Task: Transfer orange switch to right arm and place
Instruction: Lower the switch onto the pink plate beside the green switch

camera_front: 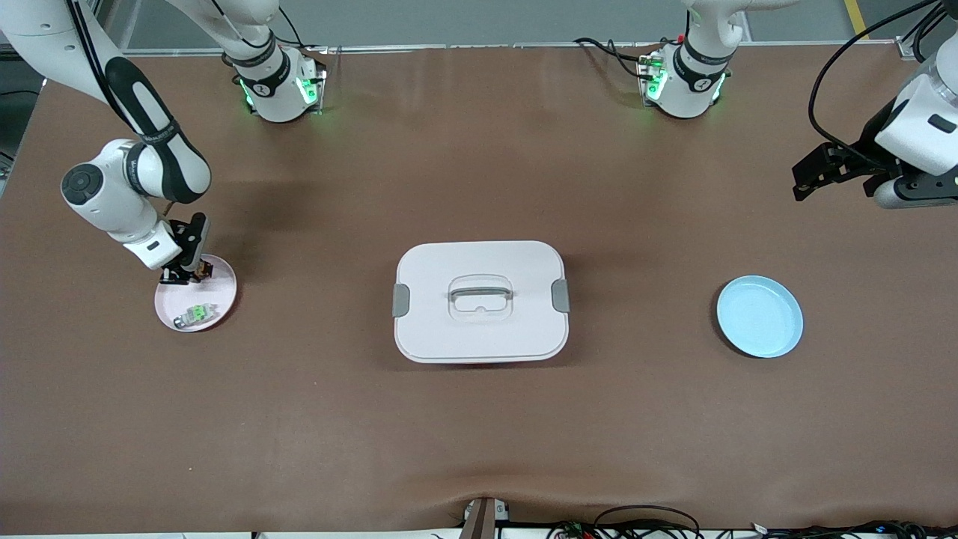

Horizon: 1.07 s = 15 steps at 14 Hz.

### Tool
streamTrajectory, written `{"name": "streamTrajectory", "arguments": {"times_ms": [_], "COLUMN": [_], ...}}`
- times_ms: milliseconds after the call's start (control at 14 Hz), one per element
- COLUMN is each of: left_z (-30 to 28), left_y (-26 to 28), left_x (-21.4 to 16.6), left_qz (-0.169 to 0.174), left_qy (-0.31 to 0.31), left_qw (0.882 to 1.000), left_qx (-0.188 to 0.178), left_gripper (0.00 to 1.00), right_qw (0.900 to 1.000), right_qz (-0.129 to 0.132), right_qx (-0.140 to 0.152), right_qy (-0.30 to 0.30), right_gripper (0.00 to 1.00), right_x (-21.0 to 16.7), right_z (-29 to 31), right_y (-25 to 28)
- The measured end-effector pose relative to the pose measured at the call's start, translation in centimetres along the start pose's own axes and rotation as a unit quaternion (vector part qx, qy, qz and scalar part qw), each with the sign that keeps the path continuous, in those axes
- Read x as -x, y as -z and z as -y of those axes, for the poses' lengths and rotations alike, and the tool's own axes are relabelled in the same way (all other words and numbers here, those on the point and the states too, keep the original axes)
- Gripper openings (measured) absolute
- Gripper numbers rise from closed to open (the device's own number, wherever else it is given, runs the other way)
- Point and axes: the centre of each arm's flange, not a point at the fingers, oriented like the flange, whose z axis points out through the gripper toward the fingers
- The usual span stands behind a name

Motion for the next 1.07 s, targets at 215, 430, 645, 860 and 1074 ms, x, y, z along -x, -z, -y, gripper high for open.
{"name": "streamTrajectory", "arguments": {"times_ms": [215, 430, 645, 860, 1074], "left_z": [0.0, 0.0, 0.0, 0.0, 0.0], "left_y": [0.0, 0.0, 0.0, 0.0, 0.0], "left_x": [0.0, 0.0, 0.0, 0.0, 0.0], "left_qz": [0.000, 0.000, 0.000, 0.000, 0.000], "left_qy": [0.000, 0.000, 0.000, 0.000, 0.000], "left_qw": [1.000, 1.000, 1.000, 1.000, 1.000], "left_qx": [0.000, 0.000, 0.000, 0.000, 0.000], "left_gripper": [1.00, 1.00, 1.00, 1.00, 1.00], "right_qw": [1.000, 1.000, 0.998, 0.995, 0.988], "right_qz": [0.000, 0.002, 0.005, 0.011, 0.009], "right_qx": [0.005, 0.019, 0.046, 0.088, 0.116], "right_qy": [-0.014, -0.016, -0.037, -0.055, -0.102], "right_gripper": [0.65, 0.93, 1.00, 1.00, 1.00], "right_x": [0.0, -0.1, -0.3, -0.5, -0.5], "right_z": [-0.2, -1.0, -2.7, -4.4, -5.8], "right_y": [0.1, 0.8, 2.9, 7.0, 9.6]}}
